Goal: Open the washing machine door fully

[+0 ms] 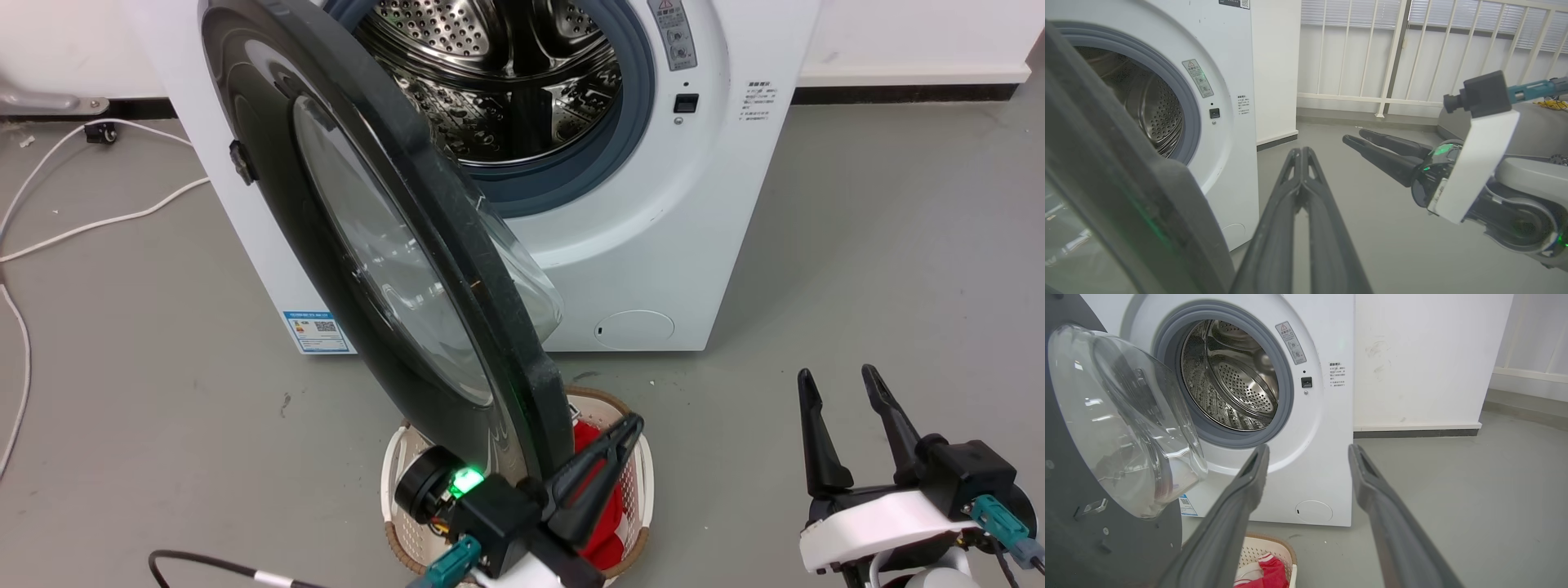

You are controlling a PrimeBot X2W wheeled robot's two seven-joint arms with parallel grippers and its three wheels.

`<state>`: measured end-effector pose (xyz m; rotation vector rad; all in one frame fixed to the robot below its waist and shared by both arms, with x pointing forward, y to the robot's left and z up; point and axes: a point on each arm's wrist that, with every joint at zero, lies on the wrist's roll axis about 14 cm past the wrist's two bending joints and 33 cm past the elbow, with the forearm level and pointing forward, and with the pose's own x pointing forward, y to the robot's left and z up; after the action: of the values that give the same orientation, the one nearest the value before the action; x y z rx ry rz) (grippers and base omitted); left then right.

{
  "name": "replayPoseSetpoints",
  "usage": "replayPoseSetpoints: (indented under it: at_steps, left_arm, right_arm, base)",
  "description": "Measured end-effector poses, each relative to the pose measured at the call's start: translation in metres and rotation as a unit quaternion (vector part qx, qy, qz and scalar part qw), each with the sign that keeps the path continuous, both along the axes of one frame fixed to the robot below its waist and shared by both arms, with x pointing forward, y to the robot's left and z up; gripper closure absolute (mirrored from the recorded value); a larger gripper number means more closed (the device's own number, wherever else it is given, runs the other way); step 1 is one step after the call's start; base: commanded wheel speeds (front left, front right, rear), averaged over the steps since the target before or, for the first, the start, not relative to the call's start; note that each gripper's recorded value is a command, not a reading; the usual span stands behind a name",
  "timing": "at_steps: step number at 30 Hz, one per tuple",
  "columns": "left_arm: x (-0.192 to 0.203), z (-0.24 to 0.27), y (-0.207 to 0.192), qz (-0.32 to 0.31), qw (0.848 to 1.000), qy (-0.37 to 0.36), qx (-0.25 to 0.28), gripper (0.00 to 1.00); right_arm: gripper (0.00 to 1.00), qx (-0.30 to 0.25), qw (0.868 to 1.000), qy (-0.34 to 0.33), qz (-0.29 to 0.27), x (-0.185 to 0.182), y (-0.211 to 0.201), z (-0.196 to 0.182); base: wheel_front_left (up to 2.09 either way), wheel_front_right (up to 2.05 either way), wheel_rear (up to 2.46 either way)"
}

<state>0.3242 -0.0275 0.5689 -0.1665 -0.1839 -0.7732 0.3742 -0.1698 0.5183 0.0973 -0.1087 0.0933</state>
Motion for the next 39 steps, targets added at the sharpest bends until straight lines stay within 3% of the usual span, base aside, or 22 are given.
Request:
replayPoseSetpoints:
  at_steps: [19,39]
  left_arm:
    - [0.034,-0.017,0.012,0.051,0.998,0.022,-0.004,1.00]
    - [0.020,-0.027,0.047,0.123,0.992,0.034,0.001,1.00]
  right_arm:
    - [0.00,0.014,1.000,0.020,-0.005,-0.001,-0.003,-0.011]
    - [0.00,0.023,0.999,0.025,0.010,-0.002,0.007,-0.012]
  base:
    - [0.00,0.00,0.00]
    - [0.00,0.00,0.00]
